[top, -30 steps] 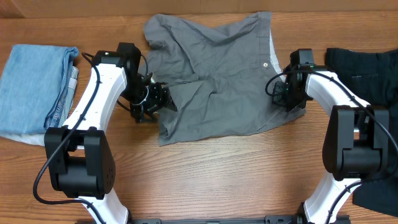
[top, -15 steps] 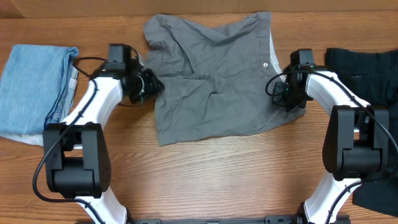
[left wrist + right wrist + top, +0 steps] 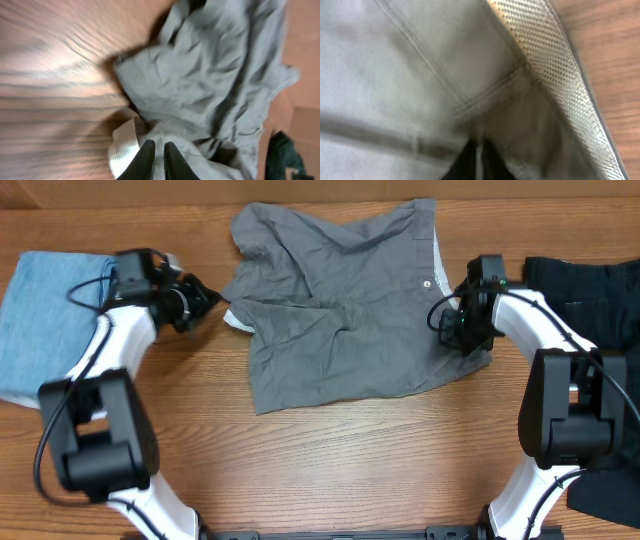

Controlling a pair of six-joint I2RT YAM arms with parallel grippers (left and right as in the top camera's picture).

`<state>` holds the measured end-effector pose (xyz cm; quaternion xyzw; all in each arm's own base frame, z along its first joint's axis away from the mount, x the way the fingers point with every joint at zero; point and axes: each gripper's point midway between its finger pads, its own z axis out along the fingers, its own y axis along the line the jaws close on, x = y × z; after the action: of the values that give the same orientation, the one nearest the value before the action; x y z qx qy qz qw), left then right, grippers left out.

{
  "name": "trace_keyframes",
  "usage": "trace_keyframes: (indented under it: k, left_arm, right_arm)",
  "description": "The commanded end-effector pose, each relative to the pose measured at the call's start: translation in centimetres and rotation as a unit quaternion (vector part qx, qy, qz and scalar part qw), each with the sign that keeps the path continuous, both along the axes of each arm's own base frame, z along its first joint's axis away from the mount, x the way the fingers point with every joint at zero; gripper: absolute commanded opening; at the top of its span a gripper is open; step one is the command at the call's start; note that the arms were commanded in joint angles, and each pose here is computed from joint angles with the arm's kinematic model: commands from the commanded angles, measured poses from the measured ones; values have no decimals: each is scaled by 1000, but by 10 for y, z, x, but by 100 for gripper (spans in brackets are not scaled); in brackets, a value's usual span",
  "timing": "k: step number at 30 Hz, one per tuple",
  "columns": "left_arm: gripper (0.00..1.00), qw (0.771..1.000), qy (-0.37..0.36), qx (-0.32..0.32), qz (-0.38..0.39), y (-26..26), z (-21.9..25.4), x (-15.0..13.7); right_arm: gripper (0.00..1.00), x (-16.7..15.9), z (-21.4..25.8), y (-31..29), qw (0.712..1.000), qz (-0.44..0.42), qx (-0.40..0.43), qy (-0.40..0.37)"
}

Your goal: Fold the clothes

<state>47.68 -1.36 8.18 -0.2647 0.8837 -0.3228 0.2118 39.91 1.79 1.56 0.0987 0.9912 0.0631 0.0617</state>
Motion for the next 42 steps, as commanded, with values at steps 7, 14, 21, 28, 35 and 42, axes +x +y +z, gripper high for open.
trace_keyframes:
  k: [7, 14, 21, 28, 35, 42]
  left_arm:
    - [4, 981, -35, 120, -147, -116, 61, -45]
    - [4, 970, 51, 135, -195, -152, -41, -49]
    - [7, 968, 88, 169, -164, -123, -78, -43]
    - [5, 962, 129, 205, -129, -61, -86, -48]
    - [4, 973, 86, 155, -146, -79, -37, -28]
    - [13, 966, 109, 148, -182, -105, 33, -55]
  right_arm:
    - [4, 25, 87, 68, 980, 108, 161, -52]
    - [4, 13, 39, 102, 968, 171, 171, -65]
    - [4, -4, -25, 64, 985, 153, 57, -56]
    - [4, -9, -37, 24, 991, 122, -52, -35]
    - [13, 20, 8, 55, 991, 106, 34, -80]
    - [35, 23, 72, 40, 993, 76, 26, -91]
